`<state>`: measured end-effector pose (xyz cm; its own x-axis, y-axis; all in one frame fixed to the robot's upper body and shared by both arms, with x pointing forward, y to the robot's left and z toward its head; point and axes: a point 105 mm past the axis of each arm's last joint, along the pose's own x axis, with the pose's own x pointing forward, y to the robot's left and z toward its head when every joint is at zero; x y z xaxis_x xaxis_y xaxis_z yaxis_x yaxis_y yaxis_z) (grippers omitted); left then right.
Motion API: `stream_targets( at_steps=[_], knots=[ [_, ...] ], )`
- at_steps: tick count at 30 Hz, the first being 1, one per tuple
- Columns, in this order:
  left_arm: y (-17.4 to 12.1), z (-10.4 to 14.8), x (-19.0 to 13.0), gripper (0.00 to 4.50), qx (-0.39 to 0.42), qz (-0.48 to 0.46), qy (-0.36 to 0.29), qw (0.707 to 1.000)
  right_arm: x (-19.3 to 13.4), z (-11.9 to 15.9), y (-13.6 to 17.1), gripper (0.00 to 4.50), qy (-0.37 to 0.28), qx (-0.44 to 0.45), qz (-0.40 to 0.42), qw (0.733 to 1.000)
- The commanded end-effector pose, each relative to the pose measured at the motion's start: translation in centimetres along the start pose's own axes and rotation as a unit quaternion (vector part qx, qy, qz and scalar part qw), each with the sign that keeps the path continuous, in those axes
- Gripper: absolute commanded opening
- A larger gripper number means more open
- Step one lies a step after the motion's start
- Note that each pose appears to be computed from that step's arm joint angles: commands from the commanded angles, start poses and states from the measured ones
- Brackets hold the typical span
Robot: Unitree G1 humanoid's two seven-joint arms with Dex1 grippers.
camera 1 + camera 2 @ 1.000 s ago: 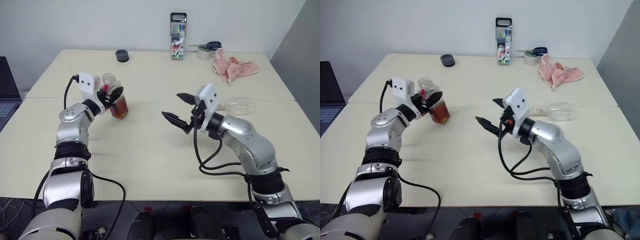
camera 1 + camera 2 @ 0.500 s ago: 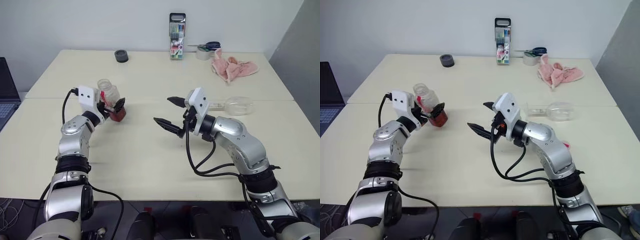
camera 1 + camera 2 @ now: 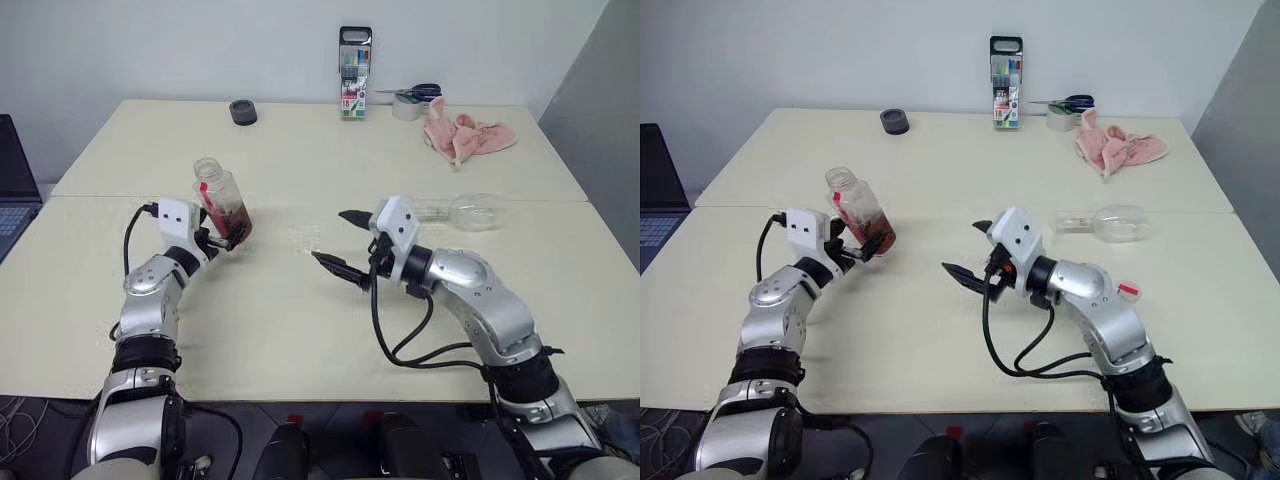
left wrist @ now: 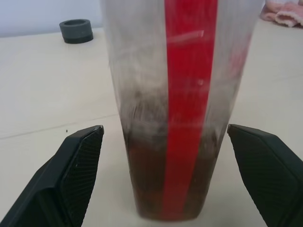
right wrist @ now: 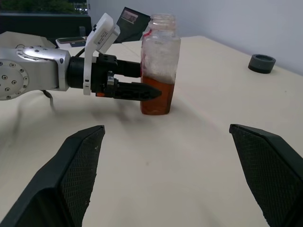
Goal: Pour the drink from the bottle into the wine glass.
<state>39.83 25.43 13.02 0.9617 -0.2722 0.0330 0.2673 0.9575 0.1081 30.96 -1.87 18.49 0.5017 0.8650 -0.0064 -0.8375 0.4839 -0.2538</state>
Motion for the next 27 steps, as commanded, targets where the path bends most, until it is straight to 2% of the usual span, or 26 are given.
stream_targets(
  at_steps=[1,7,10,13,14,17,19,22,27],
  knots=[
    [0.2,1.4,-0.5,4.47,0.023,0.012,-0.026,0.999,-0.6,1.1,0.5,4.5,-0.014,-0.014,-0.003,1.0],
    [0.0,0.6,-3.3,4.47,0.031,0.012,-0.016,0.999,-3.4,0.0,-0.5,4.5,-0.002,0.041,-0.052,0.998],
    [-2.1,0.2,-5.0,4.47,0.035,-0.056,0.005,0.998,-5.2,-0.9,-1.9,4.5,-0.007,0.134,-0.129,0.982],
    [-3.8,0.1,-6.1,4.47,0.032,-0.113,0.023,0.993,-6.1,-1.9,-2.5,4.5,0.003,0.191,-0.177,0.965],
    [-4.5,0.1,-6.5,4.47,0.035,-0.14,0.031,0.989,-6.4,-2.3,-2.8,4.5,-0.003,0.225,-0.195,0.955],
    [-6.9,0.1,-7.4,4.47,0.03,-0.226,0.056,0.972,-7.4,-4.9,-4.5,4.5,-0.025,0.376,-0.26,0.889],
    [-7.8,0.4,-7.3,4.47,0.03,-0.256,0.061,0.964,-7.6,-5.6,-5.4,4.5,-0.04,0.419,-0.285,0.861],
    [-9.6,2.1,-7.0,4.47,0.03,-0.329,0.056,0.942,-7.2,-6.2,-8.6,4.5,-0.101,0.494,-0.342,0.793],
    [-9.9,3.7,-6.4,4.47,0.046,-0.383,0.053,0.921,-6.4,-6.5,-11.8,4.5,-0.154,0.544,-0.375,0.735]
  ],
)
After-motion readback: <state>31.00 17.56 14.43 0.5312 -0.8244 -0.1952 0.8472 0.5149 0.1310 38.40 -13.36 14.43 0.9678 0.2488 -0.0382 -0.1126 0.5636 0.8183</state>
